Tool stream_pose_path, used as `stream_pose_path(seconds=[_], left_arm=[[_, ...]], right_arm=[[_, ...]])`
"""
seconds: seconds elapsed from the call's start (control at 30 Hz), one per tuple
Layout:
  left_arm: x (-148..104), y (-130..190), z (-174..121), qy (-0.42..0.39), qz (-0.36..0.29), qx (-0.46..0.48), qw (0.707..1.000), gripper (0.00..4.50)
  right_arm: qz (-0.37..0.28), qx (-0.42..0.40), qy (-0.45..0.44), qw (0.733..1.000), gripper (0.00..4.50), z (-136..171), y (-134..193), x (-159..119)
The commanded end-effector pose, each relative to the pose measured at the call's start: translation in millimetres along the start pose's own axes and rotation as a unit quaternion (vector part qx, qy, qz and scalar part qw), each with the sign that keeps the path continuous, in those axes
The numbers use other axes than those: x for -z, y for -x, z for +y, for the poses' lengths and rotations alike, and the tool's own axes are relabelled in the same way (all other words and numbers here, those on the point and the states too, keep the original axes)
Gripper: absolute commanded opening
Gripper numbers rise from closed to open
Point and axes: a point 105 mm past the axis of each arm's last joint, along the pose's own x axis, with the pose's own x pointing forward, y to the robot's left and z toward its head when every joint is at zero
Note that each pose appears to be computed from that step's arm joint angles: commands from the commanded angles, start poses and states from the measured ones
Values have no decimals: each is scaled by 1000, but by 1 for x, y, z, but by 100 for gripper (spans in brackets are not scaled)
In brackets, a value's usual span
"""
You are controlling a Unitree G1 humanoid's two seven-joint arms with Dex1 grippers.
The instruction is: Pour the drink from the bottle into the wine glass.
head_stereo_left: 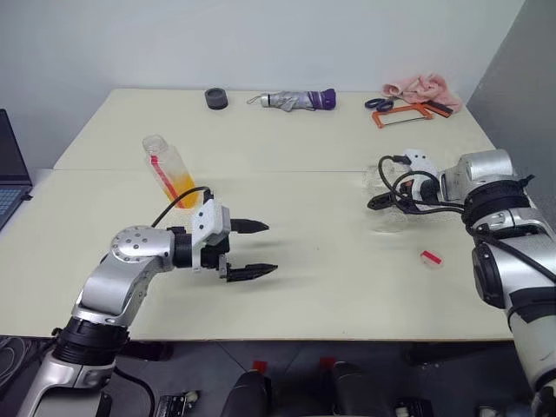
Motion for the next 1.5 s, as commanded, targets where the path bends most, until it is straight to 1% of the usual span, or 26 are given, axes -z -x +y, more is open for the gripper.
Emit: stream_pose_path(seconds=[0.03, 0.1, 0.2, 0.23, 0.33, 0.4, 0.43, 0.53, 0.67, 0.8, 0.93, 1.03, 1.07, 1.13, 1.3, 1.5], left_arm=[[-7, -3, -1, -26, -8, 6, 1000, 450], [-7, -5, -1, -27, -8, 8, 1000, 450], [-5, -7, -2, -28, -8, 8, 1000, 450], [-5, -7, -2, -29, -8, 9, 1000, 450], [-3, -9, -2, -29, -8, 9, 999, 450], [-2, -9, -2, -29, -8, 9, 1000, 450], [-1, -9, -2, -29, -8, 9, 1000, 450], [-1, -9, -3, -28, -8, 9, 1000, 450], [1, -8, -1, -26, -6, 5, 1000, 450], [-1, -7, 1, -24, -7, 4, 1000, 450], [-4, -6, 3, -19, -11, 7, 1000, 450], [-6, -3, 5, -11, -13, 7, 1000, 450], [-7, -2, 6, -9, -15, 5, 1000, 450], [-10, 0, 10, -1, -23, -4, 1000, 450], [-16, 6, 20, 10, -39, -32, 999, 450], [-18, 11, 25, 22, -51, -59, 997, 450]], right_arm=[[-12, 4, 23, 1000, 388, 1, 7, -13], [-7, 2, 26, 1000, 328, 2, 7, -13], [-2, -2, 29, 1000, 215, 5, 7, -13], [-2, -6, 28, 1000, 186, 6, 7, -13], [1, -10, 26, 1000, 78, 8, 6, -13], [-2, -15, 25, 1000, 24, 10, 6, -14], [-5, -16, 23, 1000, 15, 10, 6, -15], [-33, -17, 14, 999, 15, 12, 10, -25], [-119, -9, -2, 993, 15, 13, 17, -53], [-221, 3, 14, 975, 15, 15, 17, -78], [-282, 23, 41, 958, 15, 18, 9, -84], [-312, 23, 43, 949, 15, 22, 1, -81], [-321, 27, 58, 945, 15, 24, -1, -80], [-338, 24, 73, 938, 15, 27, -5, -73], [-351, 12, 101, 931, 15, 38, -13, -51], [-335, 15, 88, 938, 15, 46, -35, 0]])
